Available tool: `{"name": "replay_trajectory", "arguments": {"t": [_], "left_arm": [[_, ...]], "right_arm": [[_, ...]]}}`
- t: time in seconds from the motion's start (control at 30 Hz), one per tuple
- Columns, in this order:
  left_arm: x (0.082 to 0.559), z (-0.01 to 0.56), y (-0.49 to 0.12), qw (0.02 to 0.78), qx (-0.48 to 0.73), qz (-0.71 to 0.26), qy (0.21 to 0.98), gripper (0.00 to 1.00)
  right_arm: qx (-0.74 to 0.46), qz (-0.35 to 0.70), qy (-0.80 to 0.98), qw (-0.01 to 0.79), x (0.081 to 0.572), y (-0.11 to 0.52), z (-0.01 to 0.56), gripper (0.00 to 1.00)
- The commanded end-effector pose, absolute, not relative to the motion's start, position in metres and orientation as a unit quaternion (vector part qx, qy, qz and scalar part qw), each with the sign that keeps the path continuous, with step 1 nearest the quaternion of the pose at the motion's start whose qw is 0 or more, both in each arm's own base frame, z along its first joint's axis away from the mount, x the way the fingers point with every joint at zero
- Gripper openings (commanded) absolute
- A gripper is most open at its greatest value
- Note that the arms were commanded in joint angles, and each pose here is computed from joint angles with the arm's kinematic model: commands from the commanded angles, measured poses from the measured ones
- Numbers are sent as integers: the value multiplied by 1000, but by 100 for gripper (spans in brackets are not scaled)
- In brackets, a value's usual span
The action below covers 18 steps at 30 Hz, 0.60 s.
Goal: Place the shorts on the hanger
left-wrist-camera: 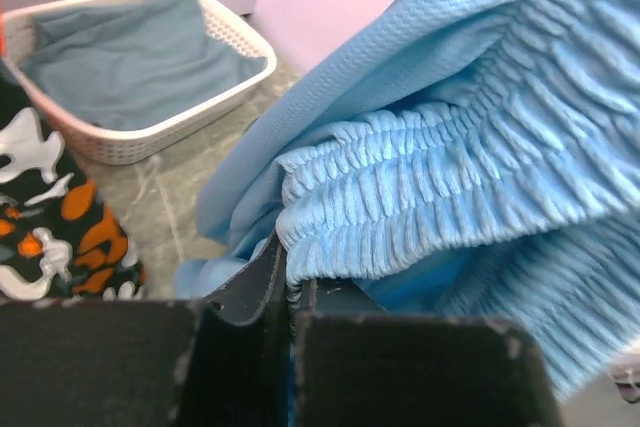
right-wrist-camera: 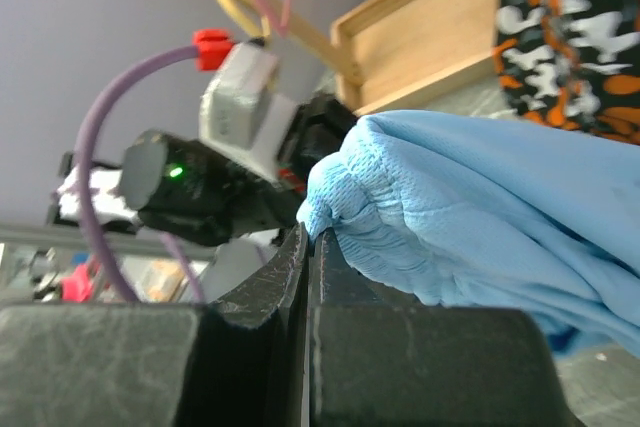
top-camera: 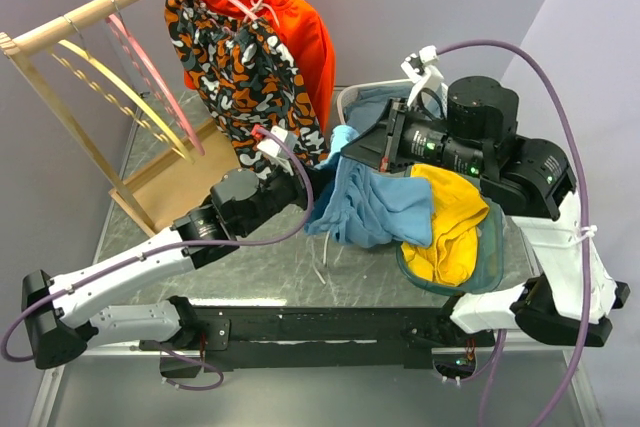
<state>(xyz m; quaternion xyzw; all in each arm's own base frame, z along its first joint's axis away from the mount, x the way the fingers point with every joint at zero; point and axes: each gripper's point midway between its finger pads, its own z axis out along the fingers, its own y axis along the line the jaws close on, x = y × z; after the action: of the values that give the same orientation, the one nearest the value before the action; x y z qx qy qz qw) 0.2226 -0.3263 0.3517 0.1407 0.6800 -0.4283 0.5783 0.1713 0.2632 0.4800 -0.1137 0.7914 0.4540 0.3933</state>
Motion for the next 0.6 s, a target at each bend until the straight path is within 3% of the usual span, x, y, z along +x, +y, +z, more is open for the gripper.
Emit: {"name": "replay_trajectory", "arguments": {"t": [0.0,0.2,0.57], "left_arm": [[218,404,-307,607,104,-437,656,1],[194,466,-256,618,89,-430,652,1],[172,553,-226,636,114,-426,633,1]], "right_arm": [[-74,436,757,481,176,228,509,0],[15,320,780,537,213,187,483,0],[4,320,774,547,256,213,512,0]]}}
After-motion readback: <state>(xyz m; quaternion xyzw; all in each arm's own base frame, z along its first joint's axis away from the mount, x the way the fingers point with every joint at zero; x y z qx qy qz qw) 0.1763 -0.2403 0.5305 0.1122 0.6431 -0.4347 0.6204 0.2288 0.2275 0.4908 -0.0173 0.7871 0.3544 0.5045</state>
